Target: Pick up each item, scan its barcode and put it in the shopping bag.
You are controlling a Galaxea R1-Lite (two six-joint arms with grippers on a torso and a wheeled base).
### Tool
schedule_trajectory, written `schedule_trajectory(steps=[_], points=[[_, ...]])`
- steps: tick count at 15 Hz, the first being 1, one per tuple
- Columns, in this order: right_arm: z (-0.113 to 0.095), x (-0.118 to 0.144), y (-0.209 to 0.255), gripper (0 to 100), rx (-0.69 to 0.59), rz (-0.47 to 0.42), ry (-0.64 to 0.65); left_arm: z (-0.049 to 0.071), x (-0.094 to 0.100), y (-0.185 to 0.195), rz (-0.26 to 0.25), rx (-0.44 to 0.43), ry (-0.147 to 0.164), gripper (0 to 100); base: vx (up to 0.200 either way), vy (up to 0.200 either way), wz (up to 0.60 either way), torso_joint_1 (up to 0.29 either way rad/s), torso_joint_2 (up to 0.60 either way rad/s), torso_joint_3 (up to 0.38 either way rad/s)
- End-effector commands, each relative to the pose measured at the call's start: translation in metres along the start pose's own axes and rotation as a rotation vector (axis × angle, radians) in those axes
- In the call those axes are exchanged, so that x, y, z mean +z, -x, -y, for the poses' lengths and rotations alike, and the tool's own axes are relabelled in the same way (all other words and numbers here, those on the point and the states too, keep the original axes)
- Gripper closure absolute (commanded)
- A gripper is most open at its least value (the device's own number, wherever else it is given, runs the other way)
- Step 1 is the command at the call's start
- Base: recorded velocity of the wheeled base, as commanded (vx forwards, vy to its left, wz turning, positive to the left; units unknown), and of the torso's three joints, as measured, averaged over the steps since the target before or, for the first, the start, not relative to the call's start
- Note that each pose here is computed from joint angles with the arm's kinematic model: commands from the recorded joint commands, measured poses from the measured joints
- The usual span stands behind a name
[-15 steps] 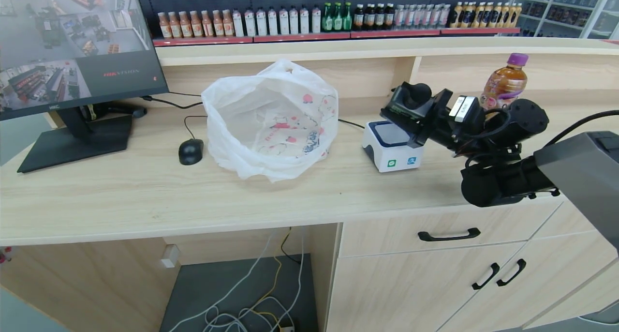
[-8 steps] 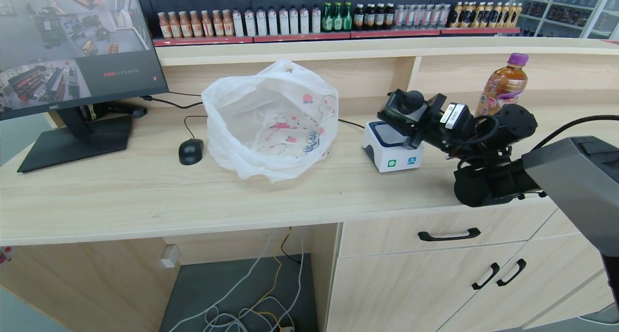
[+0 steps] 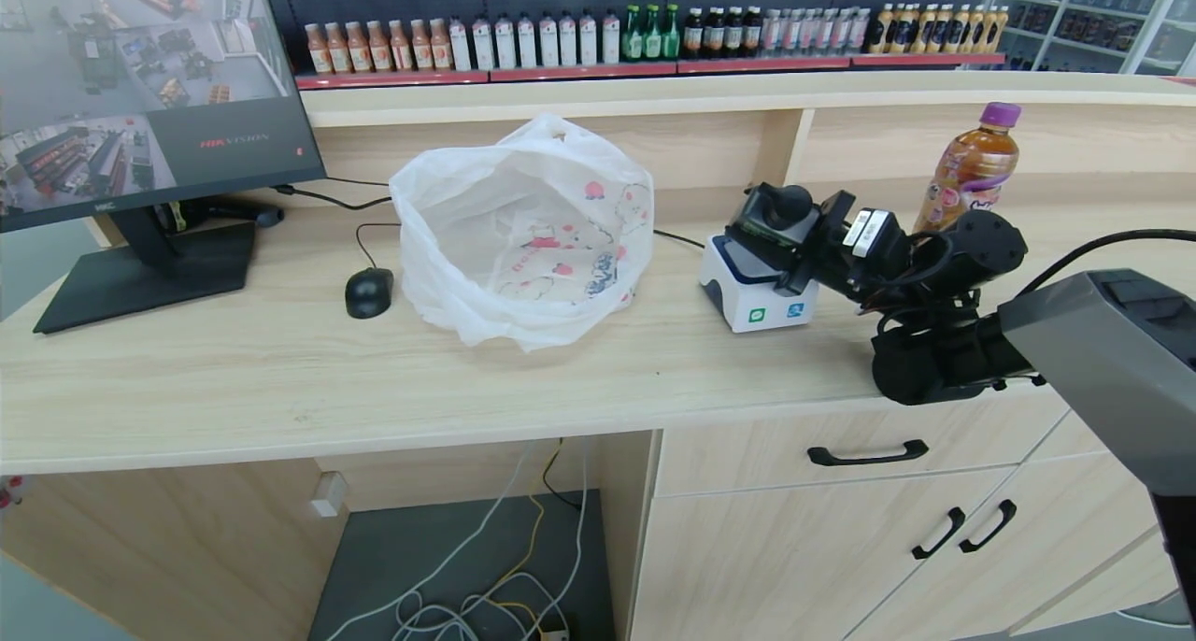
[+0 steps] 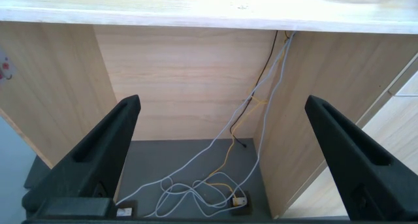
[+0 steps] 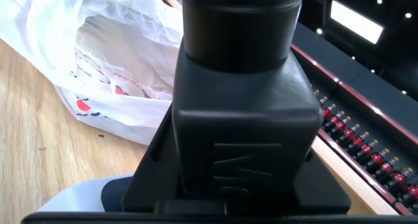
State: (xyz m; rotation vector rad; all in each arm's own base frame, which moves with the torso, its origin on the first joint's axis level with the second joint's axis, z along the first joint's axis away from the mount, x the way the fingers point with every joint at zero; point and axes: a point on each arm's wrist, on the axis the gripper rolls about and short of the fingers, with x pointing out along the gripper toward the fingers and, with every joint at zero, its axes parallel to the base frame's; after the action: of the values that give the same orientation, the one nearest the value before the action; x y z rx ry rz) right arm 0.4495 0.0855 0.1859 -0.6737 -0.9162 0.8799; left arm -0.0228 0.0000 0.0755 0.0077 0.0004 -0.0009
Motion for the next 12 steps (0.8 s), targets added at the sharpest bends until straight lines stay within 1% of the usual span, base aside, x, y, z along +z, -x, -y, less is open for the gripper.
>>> schedule_trajectory(steps=[1, 12], points=[[-0.0015, -0.0007, -0.0005, 100, 0.002, 0.001, -0.002, 0.0000, 0.0000, 0.0000, 0.000, 0.001, 0.000, 0, 0.000, 0.000, 0.00, 0.000, 0.00, 0.000], [-0.0027, -0.0009, -0.0015, 100, 0.002, 0.002, -0.005, 0.0000, 0.0000, 0.0000, 0.000, 0.001, 0.000, 0, 0.000, 0.000, 0.00, 0.000, 0.00, 0.000]])
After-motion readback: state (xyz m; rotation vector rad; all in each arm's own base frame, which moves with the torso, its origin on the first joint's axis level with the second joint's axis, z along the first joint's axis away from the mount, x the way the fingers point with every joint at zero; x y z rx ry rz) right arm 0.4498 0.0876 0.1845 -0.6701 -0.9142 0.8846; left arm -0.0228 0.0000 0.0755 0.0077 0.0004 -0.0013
